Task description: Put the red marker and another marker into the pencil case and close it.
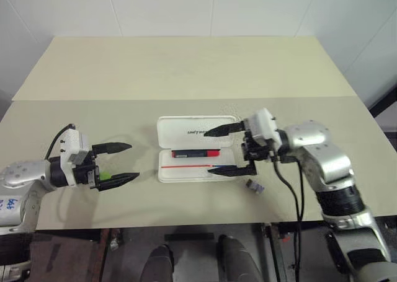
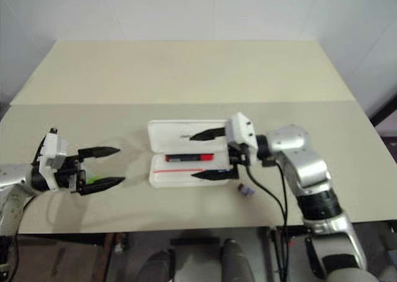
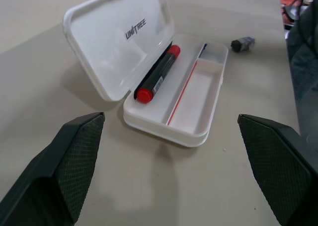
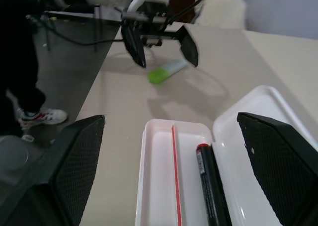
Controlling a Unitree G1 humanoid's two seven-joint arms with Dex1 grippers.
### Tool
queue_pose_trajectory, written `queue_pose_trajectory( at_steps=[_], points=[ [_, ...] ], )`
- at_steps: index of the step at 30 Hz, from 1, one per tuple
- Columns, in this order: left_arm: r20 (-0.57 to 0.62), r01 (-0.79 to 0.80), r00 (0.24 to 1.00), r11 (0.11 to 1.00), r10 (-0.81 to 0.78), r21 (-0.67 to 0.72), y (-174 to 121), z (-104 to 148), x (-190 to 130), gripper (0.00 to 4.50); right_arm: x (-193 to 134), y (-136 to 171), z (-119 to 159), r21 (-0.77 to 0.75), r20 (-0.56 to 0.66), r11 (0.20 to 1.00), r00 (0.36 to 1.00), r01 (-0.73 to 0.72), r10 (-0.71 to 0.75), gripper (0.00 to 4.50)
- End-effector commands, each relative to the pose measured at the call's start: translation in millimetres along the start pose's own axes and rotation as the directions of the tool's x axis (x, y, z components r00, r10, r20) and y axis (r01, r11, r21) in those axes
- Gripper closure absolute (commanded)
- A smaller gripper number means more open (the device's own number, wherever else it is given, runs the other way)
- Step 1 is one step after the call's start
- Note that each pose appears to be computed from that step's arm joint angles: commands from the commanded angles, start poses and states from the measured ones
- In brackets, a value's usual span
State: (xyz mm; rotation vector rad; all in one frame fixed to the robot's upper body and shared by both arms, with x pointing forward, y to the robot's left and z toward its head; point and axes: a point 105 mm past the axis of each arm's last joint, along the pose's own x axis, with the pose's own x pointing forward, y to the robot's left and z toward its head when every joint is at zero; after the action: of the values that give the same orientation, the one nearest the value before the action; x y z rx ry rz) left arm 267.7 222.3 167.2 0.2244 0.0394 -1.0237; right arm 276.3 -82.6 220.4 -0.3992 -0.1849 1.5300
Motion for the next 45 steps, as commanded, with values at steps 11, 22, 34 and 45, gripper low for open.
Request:
queue_pose_trajectory(
  at_steps=[11, 22, 34, 45],
  points=[
    [0.004, -0.747, 0.654, 0.646, 0.757, -0.159, 2, -9, -13, 0.0, -80, -25, 9, 0.009, -0.089, 0.946, 0.943, 0.323, -0.321, 0.01],
    [-0.274, -0.918, 0.396, 0.374, 0.876, -0.133, -25, -34, -17, 0.0, -86, -36, 3, 0.019, -0.099, 0.949, 0.945, 0.316, -0.312, 0.01],
    [-0.422, -0.952, 0.304, 0.258, 0.854, -0.165, -25, -56, -17, 0.0, -80, -36, 9, 0.011, -0.084, 0.96, 0.957, 0.281, -0.279, 0.01],
    [-0.433, -0.948, 0.315, 0.258, 0.844, -0.187, -10, -59, -14, 0.92, -83, -32, 8, -0.003, -0.075, 0.947, 0.945, 0.32, -0.319, 0.0]
  ],
)
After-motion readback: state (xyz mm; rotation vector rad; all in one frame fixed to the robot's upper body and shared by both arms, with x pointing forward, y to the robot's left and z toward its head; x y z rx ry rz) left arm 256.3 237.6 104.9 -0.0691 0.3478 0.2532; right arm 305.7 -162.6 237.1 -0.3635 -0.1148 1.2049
